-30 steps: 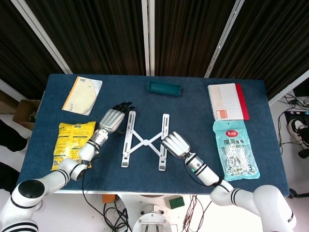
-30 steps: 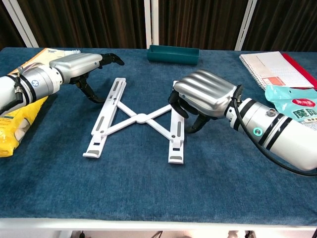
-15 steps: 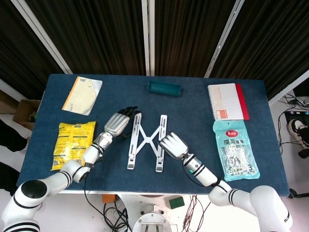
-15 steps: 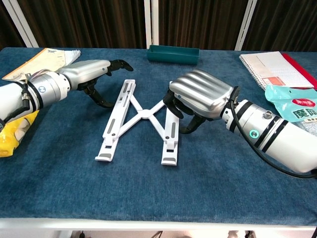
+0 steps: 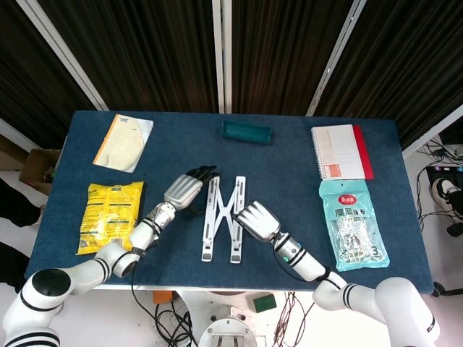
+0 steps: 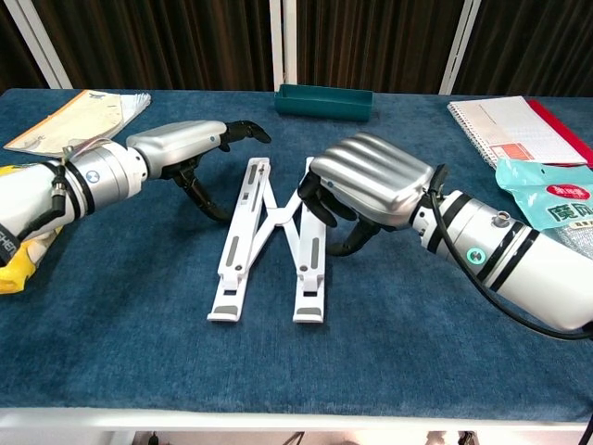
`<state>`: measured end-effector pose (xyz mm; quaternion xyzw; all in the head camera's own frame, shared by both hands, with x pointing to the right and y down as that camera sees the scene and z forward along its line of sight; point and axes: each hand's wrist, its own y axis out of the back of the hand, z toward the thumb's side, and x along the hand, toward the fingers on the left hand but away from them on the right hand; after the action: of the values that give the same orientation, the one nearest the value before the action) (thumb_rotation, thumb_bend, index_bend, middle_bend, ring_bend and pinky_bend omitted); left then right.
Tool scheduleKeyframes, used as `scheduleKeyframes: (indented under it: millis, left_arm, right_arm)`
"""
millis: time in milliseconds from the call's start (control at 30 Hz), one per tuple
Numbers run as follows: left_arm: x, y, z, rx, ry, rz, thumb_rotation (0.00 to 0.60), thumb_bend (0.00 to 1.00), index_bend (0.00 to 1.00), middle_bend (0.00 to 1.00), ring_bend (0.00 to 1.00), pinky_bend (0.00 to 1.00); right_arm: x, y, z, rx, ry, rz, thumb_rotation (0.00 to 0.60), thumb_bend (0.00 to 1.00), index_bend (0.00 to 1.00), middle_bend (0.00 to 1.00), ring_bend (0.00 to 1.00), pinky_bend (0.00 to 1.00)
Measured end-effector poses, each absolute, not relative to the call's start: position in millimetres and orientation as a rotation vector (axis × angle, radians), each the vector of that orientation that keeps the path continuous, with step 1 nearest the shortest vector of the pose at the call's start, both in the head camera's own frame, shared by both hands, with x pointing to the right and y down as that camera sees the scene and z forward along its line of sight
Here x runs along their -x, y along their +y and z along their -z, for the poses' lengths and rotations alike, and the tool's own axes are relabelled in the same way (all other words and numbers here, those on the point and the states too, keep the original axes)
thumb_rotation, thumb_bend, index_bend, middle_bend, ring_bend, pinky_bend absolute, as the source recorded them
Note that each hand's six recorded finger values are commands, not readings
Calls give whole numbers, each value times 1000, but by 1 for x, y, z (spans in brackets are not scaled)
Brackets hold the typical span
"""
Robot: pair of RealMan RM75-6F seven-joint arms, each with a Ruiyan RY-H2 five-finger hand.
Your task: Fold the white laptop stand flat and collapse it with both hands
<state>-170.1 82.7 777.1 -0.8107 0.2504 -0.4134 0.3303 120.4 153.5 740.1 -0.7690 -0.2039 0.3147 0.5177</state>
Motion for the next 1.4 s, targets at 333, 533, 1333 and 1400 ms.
scheduleKeyframes:
  millis: [333,533,1333,1400]
  left_arm:
    - [229,69,-734,2041,855,1090,600,32,101,1,29,163]
    - [280,69,-696,1977,1000,1109,600,32,101,1,28,162]
    - [346,93,-674,1956,1161,1206,600,32,101,1,29,160]
    - [347,94,-674,1960,1163,1208,600,32,101,1,28,161]
  right_arm:
    - [-109,142,-714,1878,-184,-703,600,0,58,259,152,186]
    - [-91,139,-709,1841,92,-725,600,0,0,145,20,104]
    - [-47,135,-725,1663,347,-648,600,0,0,86,0,0]
    - [-47,134,-726,1666,348,-652,600,0,0,86,0,0]
